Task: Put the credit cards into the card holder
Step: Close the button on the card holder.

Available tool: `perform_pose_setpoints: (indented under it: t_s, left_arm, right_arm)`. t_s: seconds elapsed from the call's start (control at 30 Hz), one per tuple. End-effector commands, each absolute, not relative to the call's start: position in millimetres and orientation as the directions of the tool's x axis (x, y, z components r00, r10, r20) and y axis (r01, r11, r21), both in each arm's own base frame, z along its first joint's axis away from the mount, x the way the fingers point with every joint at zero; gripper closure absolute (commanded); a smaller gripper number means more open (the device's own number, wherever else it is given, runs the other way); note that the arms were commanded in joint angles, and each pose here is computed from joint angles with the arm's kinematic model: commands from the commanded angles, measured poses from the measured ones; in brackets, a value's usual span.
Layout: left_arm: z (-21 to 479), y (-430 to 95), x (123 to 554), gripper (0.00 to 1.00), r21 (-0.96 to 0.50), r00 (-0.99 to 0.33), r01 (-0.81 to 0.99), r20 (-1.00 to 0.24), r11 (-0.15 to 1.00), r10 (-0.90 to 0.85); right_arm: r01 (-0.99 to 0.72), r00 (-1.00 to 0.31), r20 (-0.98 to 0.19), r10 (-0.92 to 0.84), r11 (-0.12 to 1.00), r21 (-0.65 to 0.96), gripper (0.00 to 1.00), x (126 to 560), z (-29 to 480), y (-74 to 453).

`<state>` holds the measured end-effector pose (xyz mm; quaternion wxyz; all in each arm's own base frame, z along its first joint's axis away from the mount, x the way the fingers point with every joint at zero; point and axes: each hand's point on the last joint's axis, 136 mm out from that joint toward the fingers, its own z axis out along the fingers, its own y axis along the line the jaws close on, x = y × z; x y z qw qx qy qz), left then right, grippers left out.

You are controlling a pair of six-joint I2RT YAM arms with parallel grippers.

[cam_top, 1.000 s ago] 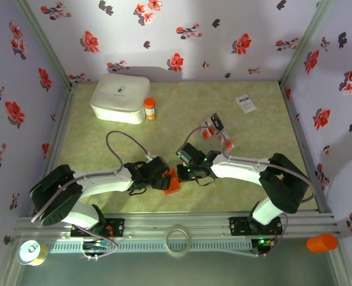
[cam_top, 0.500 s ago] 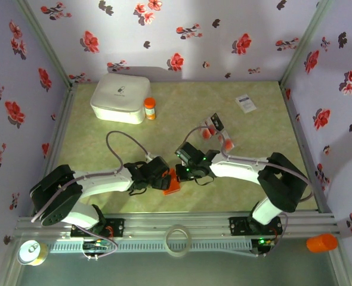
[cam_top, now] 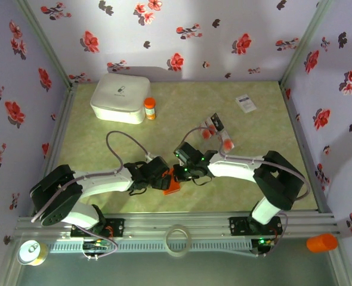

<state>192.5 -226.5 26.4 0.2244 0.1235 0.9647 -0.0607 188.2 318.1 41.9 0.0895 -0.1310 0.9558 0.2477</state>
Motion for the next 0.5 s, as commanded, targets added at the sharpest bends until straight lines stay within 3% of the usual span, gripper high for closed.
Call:
perform_pose_setpoints:
  t_s: [0.0,0.47]
  left_arm:
    - [12.6,-206.3,182.5,0.00,0.025,-0.879,0.274,-0.399,0.961,0.261]
    - [12.0,-206.1,182.3,0.00,0.023,-0.880,0.271,-0.398,0.962,0.257]
  right_arm:
    - [-0.282,-0.954,-0.231,-0.189,0.828,0.485,1.00,190.8,43.5,327.3]
    - [-0.252,-0.965,-0.187,-0.183,0.842,0.477,1.00,179.7,19.9,322.6]
